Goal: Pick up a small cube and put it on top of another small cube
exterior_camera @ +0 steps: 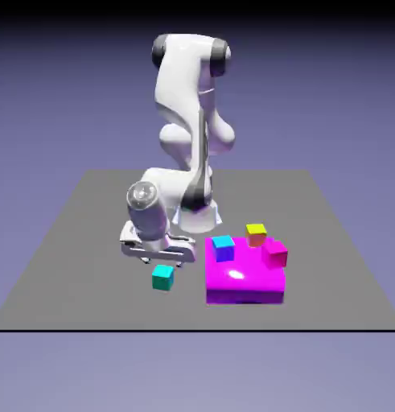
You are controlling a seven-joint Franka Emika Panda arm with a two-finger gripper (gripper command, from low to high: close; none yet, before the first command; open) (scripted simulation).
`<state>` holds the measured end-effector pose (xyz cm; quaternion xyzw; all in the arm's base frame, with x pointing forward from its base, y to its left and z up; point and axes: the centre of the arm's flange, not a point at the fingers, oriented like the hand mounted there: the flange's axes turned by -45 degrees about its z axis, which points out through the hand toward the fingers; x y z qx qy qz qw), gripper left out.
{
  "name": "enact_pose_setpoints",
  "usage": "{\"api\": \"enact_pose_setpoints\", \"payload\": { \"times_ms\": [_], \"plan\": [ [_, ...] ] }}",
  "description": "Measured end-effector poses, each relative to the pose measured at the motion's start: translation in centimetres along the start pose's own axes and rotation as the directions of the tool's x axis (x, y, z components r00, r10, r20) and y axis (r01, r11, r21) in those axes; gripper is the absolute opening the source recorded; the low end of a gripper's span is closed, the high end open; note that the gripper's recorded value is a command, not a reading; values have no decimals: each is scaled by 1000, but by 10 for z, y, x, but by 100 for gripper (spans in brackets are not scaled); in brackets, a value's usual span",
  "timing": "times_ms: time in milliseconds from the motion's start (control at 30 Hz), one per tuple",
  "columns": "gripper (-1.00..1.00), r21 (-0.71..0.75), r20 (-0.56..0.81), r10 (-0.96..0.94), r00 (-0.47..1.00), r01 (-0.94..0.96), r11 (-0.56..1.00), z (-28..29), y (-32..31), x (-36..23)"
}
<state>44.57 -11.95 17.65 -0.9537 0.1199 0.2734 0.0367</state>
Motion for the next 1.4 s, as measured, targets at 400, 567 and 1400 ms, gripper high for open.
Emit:
{"api": "enact_pose_setpoints", "payload": {
  "times_ms": [400, 567, 1400],
  "plan": [
    [-100, 6, 28, 14, 1000, -14, 1000, 5, 5, 3],
    [-100, 13, -43, -79, 996, 80, 997, -44, -28, -18],
    [100, -515, 364, -803, 472, 820, 249, 54, -304, -232]
  ]
}}
